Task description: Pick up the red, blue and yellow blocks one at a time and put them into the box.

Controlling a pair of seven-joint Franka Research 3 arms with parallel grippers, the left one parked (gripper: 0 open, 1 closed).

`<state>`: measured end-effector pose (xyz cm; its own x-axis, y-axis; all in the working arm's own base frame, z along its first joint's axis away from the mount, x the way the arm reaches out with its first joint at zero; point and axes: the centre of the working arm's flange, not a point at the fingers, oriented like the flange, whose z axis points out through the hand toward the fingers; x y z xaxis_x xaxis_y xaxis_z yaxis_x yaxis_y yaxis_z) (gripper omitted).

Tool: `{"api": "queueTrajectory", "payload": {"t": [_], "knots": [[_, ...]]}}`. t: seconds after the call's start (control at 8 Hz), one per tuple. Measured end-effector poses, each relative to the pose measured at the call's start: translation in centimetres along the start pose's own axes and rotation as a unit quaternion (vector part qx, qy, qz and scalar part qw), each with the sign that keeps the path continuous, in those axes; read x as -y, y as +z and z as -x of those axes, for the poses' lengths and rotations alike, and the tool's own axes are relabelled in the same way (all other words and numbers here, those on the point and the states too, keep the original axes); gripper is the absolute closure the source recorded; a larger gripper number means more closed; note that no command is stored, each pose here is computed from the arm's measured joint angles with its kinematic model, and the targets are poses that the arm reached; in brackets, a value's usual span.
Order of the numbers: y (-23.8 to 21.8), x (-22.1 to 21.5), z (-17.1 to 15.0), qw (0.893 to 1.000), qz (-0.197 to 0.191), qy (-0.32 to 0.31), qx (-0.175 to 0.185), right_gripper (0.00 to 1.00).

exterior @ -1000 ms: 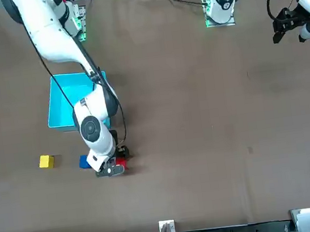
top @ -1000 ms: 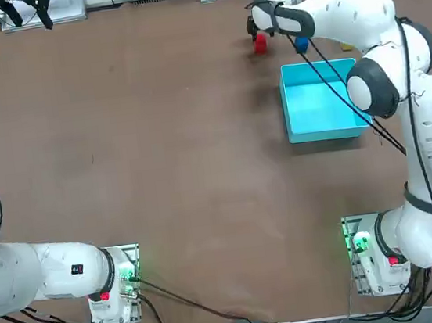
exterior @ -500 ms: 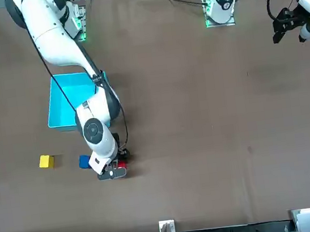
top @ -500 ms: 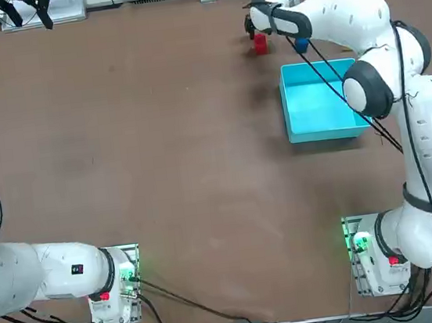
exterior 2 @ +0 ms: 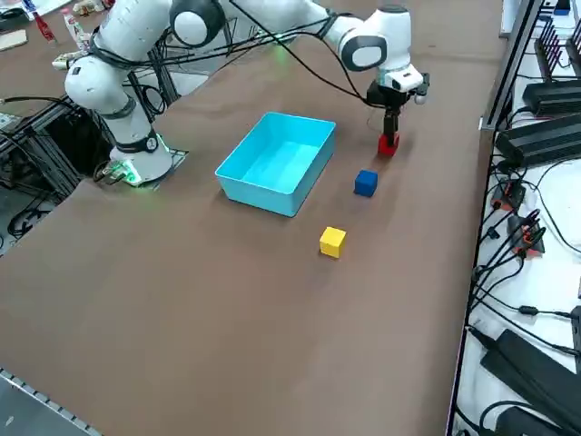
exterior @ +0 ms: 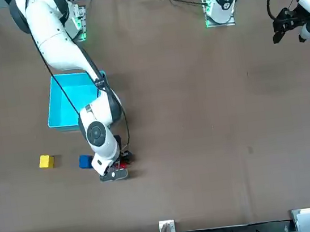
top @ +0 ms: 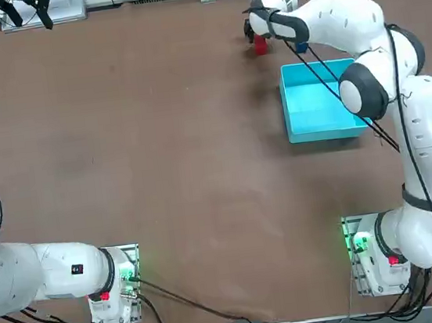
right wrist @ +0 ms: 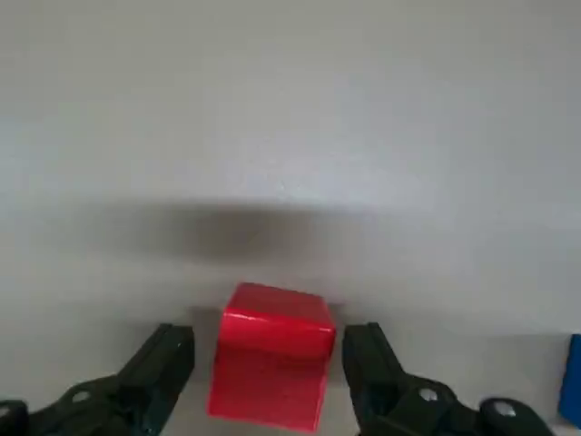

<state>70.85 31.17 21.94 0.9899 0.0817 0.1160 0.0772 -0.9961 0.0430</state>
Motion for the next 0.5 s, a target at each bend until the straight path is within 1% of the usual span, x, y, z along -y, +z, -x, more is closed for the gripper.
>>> {"api": "queueTrajectory", "payload": {"t": [0.38,0.5], "knots": [[0.8,-0.13,0.16,1.0,0.002,0.001,0.005,0.0],[1.03,-0.16,0.22,1.0,0.003,0.003,0.006,0.03]]}}
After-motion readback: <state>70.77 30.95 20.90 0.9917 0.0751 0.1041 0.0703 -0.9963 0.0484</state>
